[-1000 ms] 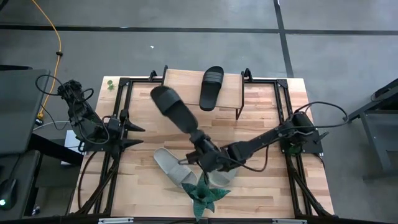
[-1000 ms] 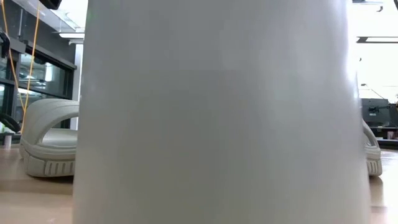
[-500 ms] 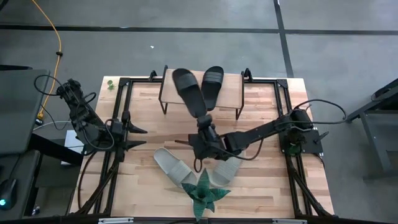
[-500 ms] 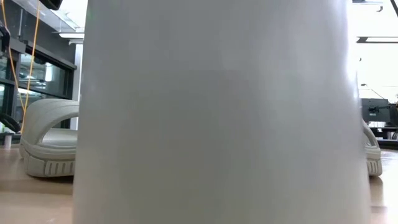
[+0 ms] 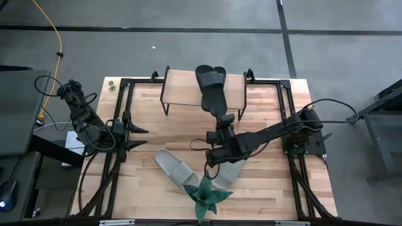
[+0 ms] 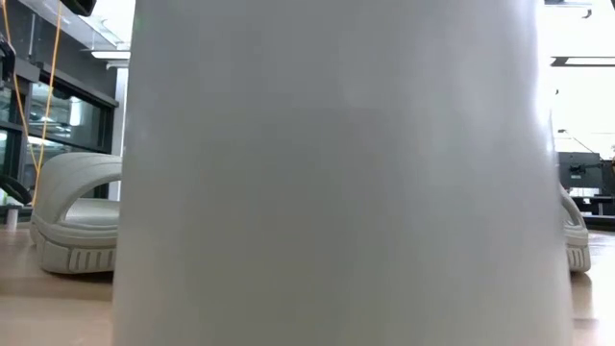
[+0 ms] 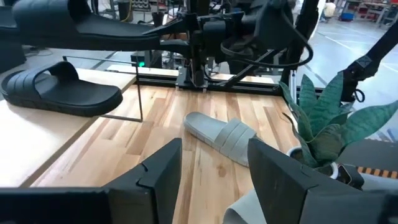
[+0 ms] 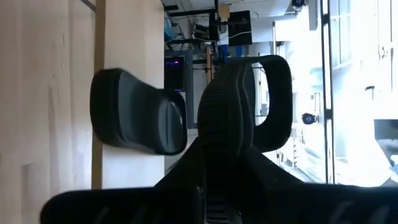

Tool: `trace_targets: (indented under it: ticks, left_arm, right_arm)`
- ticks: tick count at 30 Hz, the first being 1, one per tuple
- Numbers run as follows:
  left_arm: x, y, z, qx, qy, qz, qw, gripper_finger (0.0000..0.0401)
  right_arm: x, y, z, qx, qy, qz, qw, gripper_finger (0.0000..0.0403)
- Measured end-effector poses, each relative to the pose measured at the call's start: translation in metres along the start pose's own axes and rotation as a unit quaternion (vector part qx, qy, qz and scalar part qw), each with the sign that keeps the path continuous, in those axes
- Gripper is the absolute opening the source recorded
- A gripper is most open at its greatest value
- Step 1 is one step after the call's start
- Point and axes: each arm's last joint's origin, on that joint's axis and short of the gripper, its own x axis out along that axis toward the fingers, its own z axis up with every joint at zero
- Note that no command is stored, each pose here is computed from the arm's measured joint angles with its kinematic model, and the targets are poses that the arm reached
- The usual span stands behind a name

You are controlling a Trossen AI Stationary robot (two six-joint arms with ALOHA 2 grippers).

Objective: Pick and place slides into the shelf
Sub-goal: Put the black slipper on the shelf

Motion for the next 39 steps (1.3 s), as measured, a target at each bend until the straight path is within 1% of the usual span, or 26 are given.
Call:
trace_targets:
  ticks: [7,11,16,21,24,29,32,39]
  left_arm:
    - [0.0,0.0,0.0,0.002,0.002,0.001,1.0,0.017]
    - [0.0,0.0,-0.001,0.003,0.002,0.0,1.0,0.017]
    - [0.0,0.0,-0.001,0.006,0.004,0.001,1.0,0.017]
    - [0.0,0.0,-0.001,0.014,0.004,0.001,1.0,0.017]
    - [0.0,0.0,-0.001,0.015,0.004,0.001,1.0,0.017]
    - [0.0,0.0,-0.001,0.016,0.004,0.001,1.0,0.017]
    - [0.0,0.0,-0.001,0.016,0.004,0.001,1.0,0.017]
    - [0.0,0.0,-0.001,0.016,0.004,0.001,1.0,0.017]
  right_arm:
    - [-0.006,0.001,-0.017,0.042,0.007,-0.002,0.999,0.002]
    - [-0.008,0.001,-0.027,0.08,0.015,0.007,0.997,0.002]
    - [-0.01,-0.001,-0.034,0.096,0.019,0.006,0.995,0.002]
    - [-0.01,0.001,-0.036,0.096,0.022,0.01,0.995,0.002]
    - [-0.009,0.008,-0.04,0.09,0.027,0.012,0.995,0.002]
    - [-0.004,0.021,-0.051,0.065,0.041,0.01,0.997,0.002]
    - [0.001,0.021,-0.054,0.079,0.051,0.007,0.996,0.002]
    - [0.009,0.021,-0.055,0.06,0.068,0.013,0.996,0.002]
